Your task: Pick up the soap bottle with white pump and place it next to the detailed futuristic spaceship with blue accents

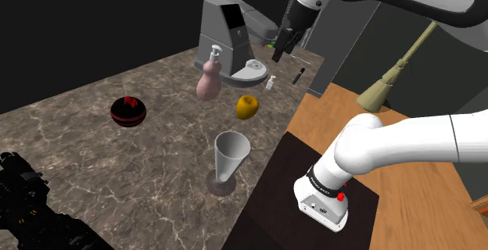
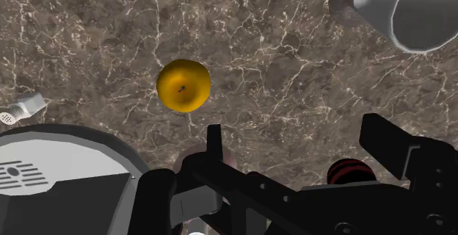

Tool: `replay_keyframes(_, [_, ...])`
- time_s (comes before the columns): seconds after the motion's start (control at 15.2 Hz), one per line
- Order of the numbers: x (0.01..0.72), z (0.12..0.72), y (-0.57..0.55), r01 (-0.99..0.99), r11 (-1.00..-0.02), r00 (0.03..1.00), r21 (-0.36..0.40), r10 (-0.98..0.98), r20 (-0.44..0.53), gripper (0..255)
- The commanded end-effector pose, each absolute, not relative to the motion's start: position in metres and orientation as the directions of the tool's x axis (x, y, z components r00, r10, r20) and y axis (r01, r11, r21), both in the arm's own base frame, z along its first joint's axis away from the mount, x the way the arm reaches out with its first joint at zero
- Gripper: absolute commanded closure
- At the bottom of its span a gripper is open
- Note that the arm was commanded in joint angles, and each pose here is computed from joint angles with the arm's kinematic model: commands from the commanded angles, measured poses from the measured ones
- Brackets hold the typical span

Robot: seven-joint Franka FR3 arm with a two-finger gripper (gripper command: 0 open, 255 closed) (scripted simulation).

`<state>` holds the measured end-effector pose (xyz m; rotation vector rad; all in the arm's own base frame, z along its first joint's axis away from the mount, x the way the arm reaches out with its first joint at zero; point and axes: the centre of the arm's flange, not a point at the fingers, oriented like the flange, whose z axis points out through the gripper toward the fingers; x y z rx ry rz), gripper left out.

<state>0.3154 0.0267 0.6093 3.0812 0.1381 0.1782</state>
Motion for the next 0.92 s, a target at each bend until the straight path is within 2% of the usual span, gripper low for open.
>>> replay_keyframes(0.0, [0.315,0.609,0.027,0.086,-0.995,0.989,0.057,0.092,0.113,0])
replay_keyframes(0.86, [0.473,0.554,-0.006,0.072,-0.995,0.989,0.072,0.08,0.121,0])
